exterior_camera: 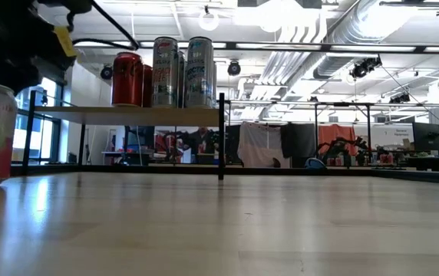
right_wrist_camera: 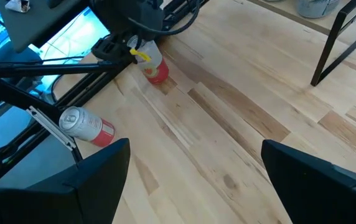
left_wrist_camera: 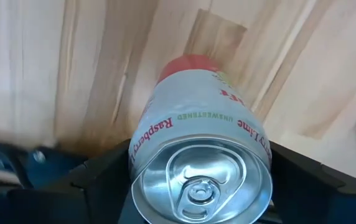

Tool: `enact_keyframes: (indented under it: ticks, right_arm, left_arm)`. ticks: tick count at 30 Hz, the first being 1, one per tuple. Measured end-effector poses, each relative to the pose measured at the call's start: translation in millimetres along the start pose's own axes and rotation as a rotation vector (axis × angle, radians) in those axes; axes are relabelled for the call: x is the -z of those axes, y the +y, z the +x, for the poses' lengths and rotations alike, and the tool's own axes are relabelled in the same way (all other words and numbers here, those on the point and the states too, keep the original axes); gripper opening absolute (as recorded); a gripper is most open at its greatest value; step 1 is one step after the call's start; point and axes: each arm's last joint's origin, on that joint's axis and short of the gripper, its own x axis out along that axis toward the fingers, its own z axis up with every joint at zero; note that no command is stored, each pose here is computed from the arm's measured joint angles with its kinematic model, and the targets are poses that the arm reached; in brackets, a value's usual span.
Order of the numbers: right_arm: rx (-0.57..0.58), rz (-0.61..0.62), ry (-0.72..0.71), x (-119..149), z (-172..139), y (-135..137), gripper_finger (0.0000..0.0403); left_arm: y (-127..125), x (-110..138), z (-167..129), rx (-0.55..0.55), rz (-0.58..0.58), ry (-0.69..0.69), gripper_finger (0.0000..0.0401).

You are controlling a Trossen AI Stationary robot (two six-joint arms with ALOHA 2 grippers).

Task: Place canned beverage on shelf
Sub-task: Put the top pink soda can on the shelf

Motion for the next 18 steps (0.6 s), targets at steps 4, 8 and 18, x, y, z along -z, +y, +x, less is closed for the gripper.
enact_keyframes:
  ticks: [4, 8, 18]
  right_arm:
    - [0.000, 0.000, 0.000, 0.0, 0.0, 0.0, 0.0348]
    - [-0.006, 0.003, -0.001, -0.2, 0.0, 0.5, 0.0348]
    - [-0.001, 0.013, -0.002, -3.2, 2.1, -1.1, 0.0348]
  left_arm:
    - [-1.1, -1.3, 1.2, -0.004, 0.062, -0.019, 0.0329]
    - [-0.7, -0.8, 1.8, -0.001, 0.014, -0.008, 0.0347]
    - [-2.0, 1.2, 1.8, 0.030, -0.374, 0.036, 0.0350]
